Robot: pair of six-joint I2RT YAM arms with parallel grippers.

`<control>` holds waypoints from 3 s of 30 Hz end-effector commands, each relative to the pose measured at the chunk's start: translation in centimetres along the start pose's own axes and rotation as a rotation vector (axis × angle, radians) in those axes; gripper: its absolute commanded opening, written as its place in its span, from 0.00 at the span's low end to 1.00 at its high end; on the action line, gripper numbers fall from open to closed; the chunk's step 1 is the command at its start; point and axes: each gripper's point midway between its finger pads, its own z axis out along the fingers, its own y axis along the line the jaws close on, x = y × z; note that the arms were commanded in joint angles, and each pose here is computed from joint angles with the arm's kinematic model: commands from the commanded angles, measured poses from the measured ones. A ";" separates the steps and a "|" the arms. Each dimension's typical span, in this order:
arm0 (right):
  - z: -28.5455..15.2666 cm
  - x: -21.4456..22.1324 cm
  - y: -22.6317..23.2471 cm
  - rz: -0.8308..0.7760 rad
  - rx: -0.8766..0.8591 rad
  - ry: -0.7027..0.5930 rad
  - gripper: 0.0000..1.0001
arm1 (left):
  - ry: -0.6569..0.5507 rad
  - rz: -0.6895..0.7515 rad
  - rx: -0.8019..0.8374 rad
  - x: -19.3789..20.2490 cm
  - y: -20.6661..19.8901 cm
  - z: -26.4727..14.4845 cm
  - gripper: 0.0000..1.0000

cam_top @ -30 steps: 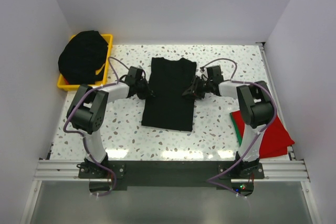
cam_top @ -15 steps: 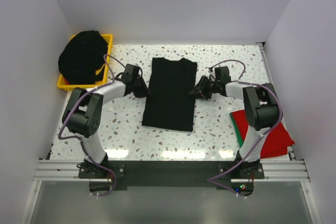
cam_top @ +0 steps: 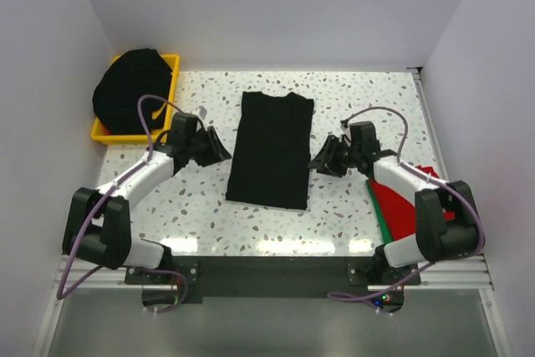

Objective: Fold and stack the t-shirts
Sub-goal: Fold the tshirt

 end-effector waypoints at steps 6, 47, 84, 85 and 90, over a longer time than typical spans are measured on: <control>-2.3 8.5 -0.9 -0.025 0.076 0.055 0.46 | 0.174 0.007 0.057 8.9 3.3 -1.6 0.43; 0.0 12.6 -2.3 0.119 0.053 -0.009 0.47 | 0.167 -0.101 0.023 13.3 6.8 -0.5 0.54; -1.3 14.4 -4.0 0.076 0.078 0.011 0.01 | 0.224 -0.101 -0.056 17.8 7.9 -1.3 0.04; -1.4 14.6 -4.2 0.073 0.079 0.015 0.00 | 0.223 -0.102 -0.054 17.9 7.9 -1.4 0.03; -2.1 15.3 -4.4 0.062 0.059 0.020 0.00 | 0.230 -0.102 -0.042 18.8 7.8 -1.9 0.00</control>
